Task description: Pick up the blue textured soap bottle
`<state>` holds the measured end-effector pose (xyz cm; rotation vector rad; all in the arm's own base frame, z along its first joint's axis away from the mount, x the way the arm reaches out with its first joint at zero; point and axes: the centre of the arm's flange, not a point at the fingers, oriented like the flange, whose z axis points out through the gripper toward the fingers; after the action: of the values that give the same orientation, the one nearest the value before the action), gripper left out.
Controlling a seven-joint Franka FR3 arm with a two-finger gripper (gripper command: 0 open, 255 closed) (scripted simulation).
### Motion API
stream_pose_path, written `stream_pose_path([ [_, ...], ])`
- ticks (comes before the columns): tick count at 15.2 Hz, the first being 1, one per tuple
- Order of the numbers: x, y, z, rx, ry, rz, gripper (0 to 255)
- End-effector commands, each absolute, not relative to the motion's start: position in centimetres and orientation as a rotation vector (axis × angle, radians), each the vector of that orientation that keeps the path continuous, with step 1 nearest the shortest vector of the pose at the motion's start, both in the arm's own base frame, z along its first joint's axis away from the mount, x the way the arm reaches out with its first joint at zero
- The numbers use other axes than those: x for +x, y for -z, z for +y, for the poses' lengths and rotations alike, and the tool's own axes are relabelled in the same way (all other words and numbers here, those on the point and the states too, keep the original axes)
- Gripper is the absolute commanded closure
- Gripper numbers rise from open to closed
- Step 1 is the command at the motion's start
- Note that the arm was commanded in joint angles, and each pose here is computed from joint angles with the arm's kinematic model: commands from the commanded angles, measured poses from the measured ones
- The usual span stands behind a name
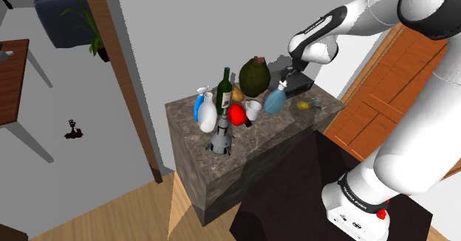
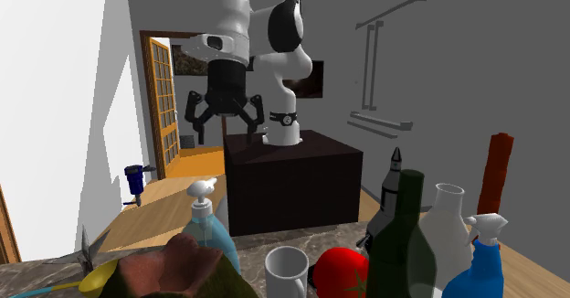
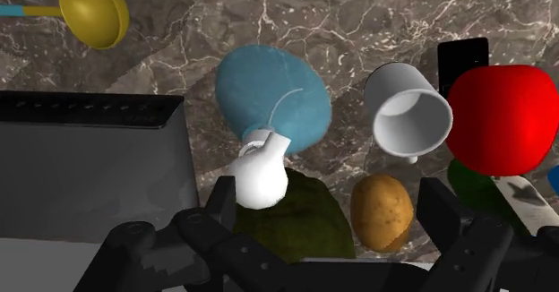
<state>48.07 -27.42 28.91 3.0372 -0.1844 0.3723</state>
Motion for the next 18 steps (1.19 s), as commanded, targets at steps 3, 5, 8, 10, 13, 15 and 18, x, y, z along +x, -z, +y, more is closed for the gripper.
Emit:
stream_pose_path([
  [3,50.2,-25.4,-30.8,3.031,-0.4,-0.194,0],
  [5,51.3,-23.7,-32.4,3.027,-0.413,-0.198,0],
  [8,51.3,-22.6,-32.4,3.027,-0.414,-0.198,0],
  [10,51.3,-21.5,-32.4,3.027,-0.414,-0.198,0],
  [13,51.3,-19.6,-32.4,3.027,-0.414,-0.198,0],
  [15,51.3,-19.6,-32.4,3.027,-0.414,-0.198,0],
  [18,51.4,-19.6,-32.4,3.027,-0.414,-0.198,255],
])
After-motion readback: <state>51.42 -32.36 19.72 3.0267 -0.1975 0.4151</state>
